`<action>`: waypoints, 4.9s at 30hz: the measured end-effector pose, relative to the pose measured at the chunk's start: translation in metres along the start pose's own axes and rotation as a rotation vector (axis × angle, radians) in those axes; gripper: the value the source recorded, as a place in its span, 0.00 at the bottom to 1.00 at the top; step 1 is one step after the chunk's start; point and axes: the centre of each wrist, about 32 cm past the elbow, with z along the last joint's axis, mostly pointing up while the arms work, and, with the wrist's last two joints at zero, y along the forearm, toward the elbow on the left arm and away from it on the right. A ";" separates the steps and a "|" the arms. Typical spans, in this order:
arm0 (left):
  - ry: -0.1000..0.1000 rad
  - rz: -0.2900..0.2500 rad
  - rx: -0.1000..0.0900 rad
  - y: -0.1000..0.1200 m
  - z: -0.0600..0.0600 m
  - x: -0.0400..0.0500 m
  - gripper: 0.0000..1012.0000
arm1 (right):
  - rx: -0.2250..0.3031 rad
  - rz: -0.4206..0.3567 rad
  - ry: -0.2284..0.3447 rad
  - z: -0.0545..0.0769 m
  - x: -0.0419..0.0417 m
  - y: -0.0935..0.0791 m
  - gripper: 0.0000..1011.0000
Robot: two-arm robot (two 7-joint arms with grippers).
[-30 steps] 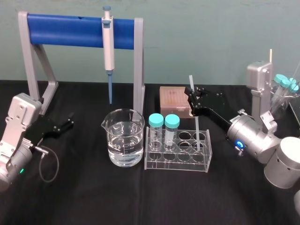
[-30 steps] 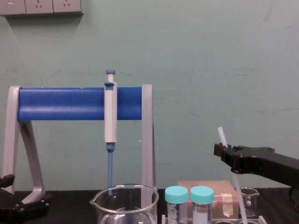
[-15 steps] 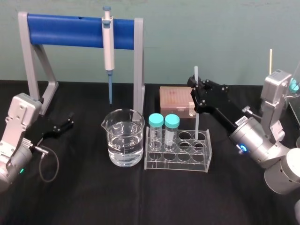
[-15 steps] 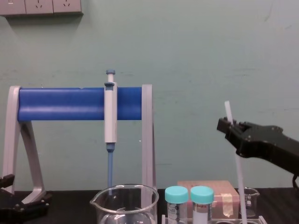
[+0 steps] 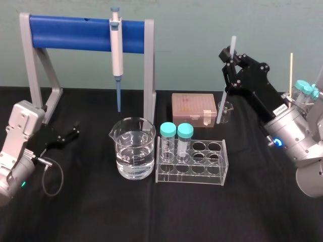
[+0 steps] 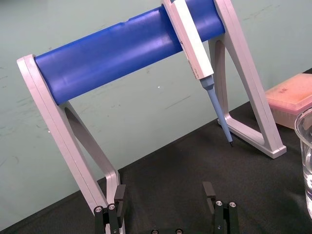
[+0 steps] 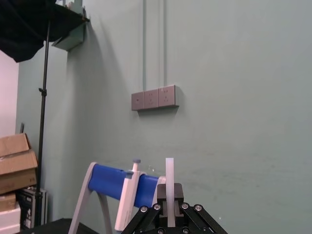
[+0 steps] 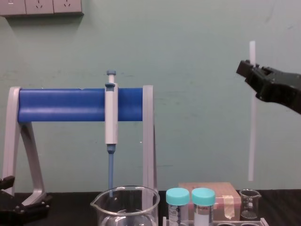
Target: Pick up the stirring rod with one hand, then place it down.
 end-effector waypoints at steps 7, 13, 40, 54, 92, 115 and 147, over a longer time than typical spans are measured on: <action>0.000 0.000 0.000 0.000 0.000 0.0000 0.99 | 0.010 -0.005 -0.001 0.007 0.0011 -0.002 0.07; 0.000 0.000 0.000 0.000 0.000 0.0000 0.99 | 0.010 -0.009 -0.005 0.008 0.0023 -0.003 0.07; 0.000 0.000 0.000 0.000 0.000 0.0000 0.99 | -0.005 -0.001 -0.019 0.009 0.0028 -0.007 0.07; 0.000 0.000 0.000 0.000 0.000 0.0000 0.99 | -0.007 0.005 -0.017 0.009 0.0008 -0.008 0.07; 0.000 0.000 0.000 0.000 0.000 0.0000 0.99 | -0.011 0.013 -0.019 0.011 -0.0001 -0.009 0.07; 0.000 0.000 0.000 0.000 0.000 0.0000 0.99 | -0.013 0.009 -0.019 0.009 0.0004 -0.008 0.07; 0.000 0.000 0.000 0.000 0.000 0.0000 0.99 | -0.111 0.016 0.023 -0.024 -0.0014 -0.015 0.07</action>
